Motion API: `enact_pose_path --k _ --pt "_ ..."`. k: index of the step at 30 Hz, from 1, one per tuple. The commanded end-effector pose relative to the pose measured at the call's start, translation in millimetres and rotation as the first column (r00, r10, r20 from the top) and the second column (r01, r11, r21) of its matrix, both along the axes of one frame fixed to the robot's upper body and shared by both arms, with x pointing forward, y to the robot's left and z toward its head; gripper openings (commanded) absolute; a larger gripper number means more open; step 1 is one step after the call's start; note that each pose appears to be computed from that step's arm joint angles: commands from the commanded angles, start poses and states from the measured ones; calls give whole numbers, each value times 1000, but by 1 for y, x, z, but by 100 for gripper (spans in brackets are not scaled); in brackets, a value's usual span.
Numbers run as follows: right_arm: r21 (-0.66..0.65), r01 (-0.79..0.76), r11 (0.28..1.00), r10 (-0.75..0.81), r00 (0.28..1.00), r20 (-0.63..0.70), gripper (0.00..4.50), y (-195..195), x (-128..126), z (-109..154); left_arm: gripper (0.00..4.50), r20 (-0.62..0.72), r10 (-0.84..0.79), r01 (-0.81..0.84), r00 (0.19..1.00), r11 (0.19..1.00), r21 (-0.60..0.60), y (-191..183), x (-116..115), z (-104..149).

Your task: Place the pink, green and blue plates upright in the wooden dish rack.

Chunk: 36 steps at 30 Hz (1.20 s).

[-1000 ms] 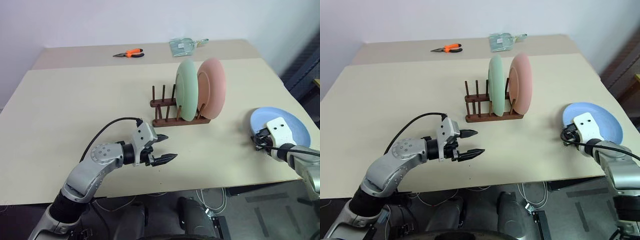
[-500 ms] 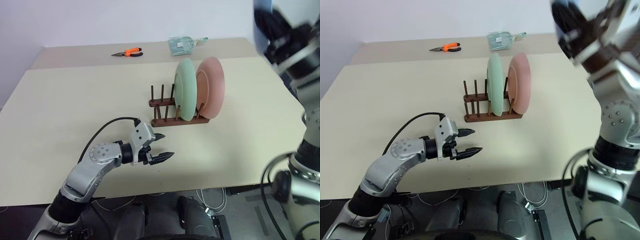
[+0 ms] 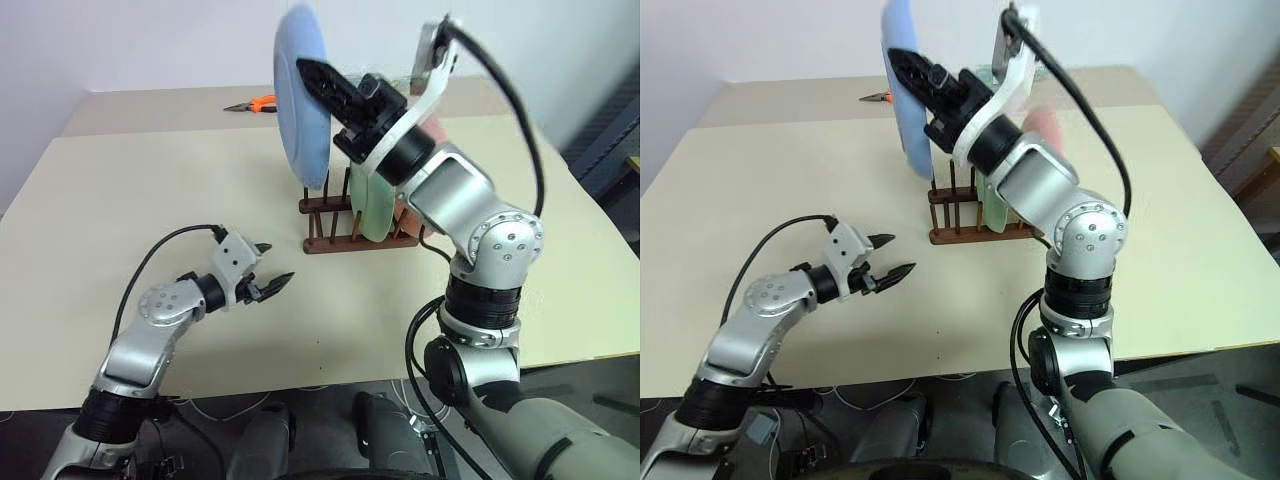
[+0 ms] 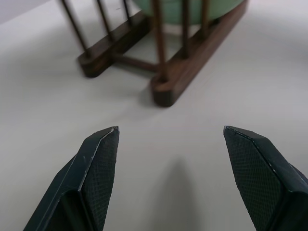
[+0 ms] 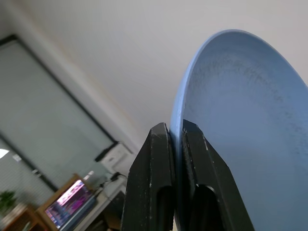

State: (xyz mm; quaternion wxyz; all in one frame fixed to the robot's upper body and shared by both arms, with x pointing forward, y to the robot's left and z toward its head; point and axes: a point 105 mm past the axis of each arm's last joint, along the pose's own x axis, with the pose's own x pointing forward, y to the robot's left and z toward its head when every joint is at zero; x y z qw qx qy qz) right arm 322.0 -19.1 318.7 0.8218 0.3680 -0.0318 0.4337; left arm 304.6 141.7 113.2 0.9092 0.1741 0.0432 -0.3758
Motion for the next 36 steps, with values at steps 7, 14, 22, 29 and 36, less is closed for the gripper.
enact_pose_path --k 7,14,22,29,36 --pt "-18 46 999 -46 998 -36 2 -3 2 -13 357 41 -14 15 999 1000 -21 8 -5 10" --pt "-98 108 989 -111 993 -32 149 -8 13 -29 357 38 -22 23 999 1000 -20 6 -5 9" --pt "-230 254 940 -153 912 380 398 -23 -1 13 357 34 -22 23 999 1000 -12 4 -5 6" --pt "-309 340 888 -71 765 640 398 -95 -38 36 357 33 0 0 999 1000 1 8 -3 2" --pt "-595 483 642 -262 868 422 398 -236 -35 -60 357 65 140 -139 988 990 -24 44 13 6"
